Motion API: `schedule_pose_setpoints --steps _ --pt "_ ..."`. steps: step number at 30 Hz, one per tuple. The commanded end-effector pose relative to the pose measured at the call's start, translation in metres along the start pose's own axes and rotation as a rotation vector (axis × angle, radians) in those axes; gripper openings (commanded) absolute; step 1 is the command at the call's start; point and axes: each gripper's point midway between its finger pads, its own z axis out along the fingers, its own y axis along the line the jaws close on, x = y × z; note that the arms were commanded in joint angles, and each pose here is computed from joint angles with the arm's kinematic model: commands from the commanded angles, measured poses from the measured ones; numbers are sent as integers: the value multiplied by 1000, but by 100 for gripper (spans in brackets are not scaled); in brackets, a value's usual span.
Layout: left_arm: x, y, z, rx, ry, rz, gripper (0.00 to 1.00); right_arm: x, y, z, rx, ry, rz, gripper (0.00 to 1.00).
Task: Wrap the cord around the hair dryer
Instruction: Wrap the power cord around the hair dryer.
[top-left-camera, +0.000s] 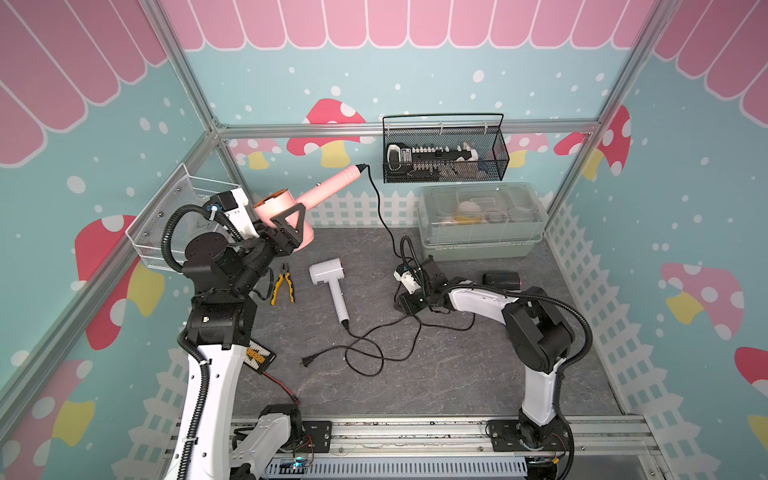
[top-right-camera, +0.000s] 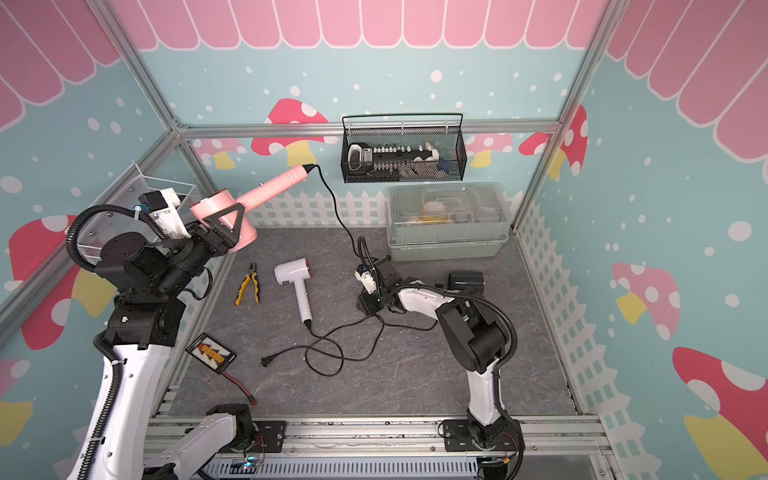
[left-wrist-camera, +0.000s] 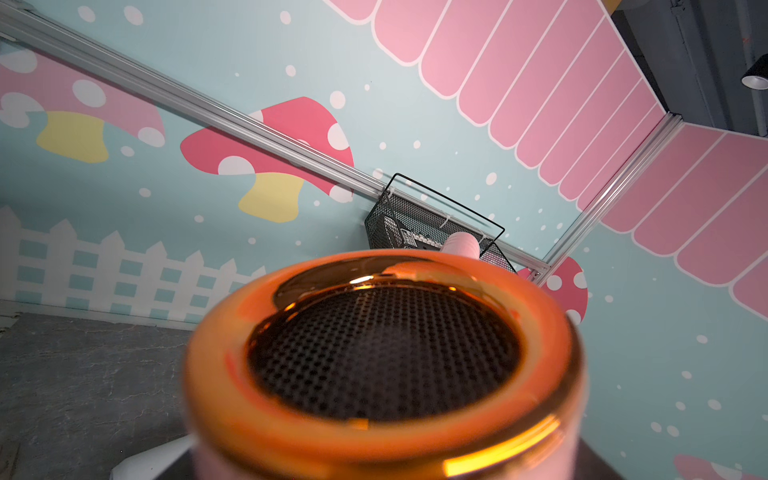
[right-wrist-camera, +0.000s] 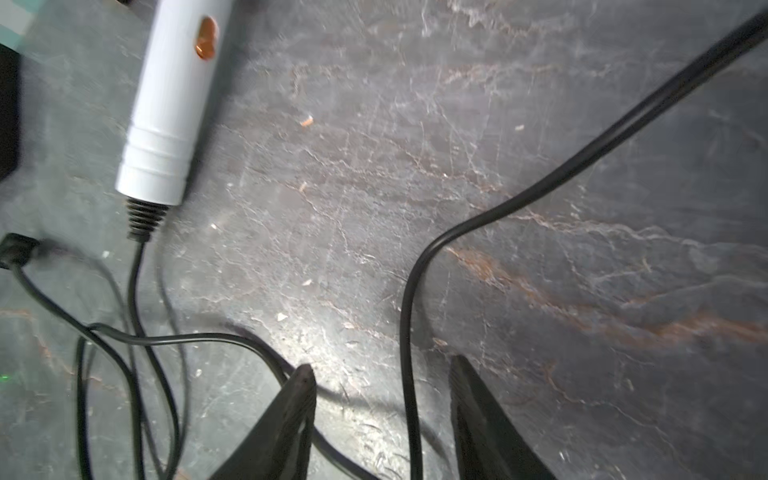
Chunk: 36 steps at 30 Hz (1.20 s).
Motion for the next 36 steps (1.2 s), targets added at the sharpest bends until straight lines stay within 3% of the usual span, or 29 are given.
schedule_pose_setpoints --steps 1,7,12,17,27,36 --pt "-31 -26 -10 74 -101 30 0 21 -9 12 71 109 -16 47" --pt "-30 -25 -9 74 -98 26 0 29 -15 25 156 191 -77 35" --pt "-29 -24 -8 71 -98 25 0 32 -14 28 166 220 -103 1" --pt "-28 -22 -7 66 -96 25 0 28 -20 15 224 207 -138 0" --pt "5 3 14 37 -4 37 0 -20 -22 -112 423 95 -409 0" --pt "50 23 44 102 98 -4 0 -42 6 -232 474 -26 -649 0"
